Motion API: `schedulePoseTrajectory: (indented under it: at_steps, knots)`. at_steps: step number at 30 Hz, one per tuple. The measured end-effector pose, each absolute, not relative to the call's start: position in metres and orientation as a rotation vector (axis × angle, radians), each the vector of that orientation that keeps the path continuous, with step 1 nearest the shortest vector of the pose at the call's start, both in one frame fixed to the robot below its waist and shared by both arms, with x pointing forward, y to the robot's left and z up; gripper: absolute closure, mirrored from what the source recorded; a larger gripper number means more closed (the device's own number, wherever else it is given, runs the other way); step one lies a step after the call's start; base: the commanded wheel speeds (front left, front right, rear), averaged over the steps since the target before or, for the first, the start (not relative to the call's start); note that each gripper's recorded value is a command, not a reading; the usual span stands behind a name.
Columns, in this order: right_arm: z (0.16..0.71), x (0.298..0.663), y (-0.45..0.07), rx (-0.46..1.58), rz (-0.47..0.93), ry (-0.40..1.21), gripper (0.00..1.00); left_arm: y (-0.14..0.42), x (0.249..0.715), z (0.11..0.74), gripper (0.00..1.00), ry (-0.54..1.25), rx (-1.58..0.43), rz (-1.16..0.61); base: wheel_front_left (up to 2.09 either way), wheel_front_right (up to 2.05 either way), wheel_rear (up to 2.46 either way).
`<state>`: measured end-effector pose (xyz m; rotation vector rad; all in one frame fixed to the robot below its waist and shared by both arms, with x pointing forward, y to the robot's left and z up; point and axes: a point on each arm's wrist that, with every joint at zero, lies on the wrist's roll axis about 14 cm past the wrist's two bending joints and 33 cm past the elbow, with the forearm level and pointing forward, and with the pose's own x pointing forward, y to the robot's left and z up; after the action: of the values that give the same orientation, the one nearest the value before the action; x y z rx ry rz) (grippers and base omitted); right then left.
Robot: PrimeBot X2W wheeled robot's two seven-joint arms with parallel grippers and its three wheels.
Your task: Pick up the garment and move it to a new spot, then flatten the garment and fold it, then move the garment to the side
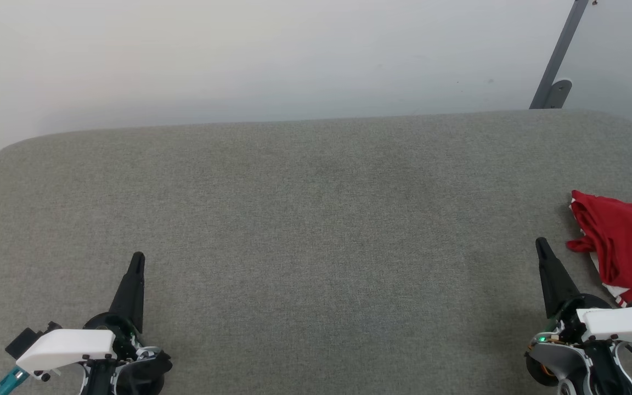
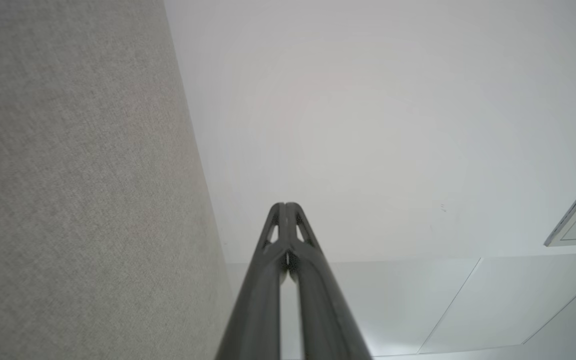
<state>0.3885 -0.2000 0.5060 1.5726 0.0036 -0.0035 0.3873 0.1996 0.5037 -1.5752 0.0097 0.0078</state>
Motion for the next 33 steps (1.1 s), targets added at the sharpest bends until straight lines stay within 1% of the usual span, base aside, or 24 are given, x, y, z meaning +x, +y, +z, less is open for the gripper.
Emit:
schedulePoseTrajectory:
  at_steps: [33]
  knots:
    - [0.5059, 0.3885, -0.2000, 1.573, -0.003, 0.004, 1.00, 0.2001, 0.3872, 0.5037, 1.00, 0.009, -1.577, 0.009, 0.00, 0.00, 0.00]
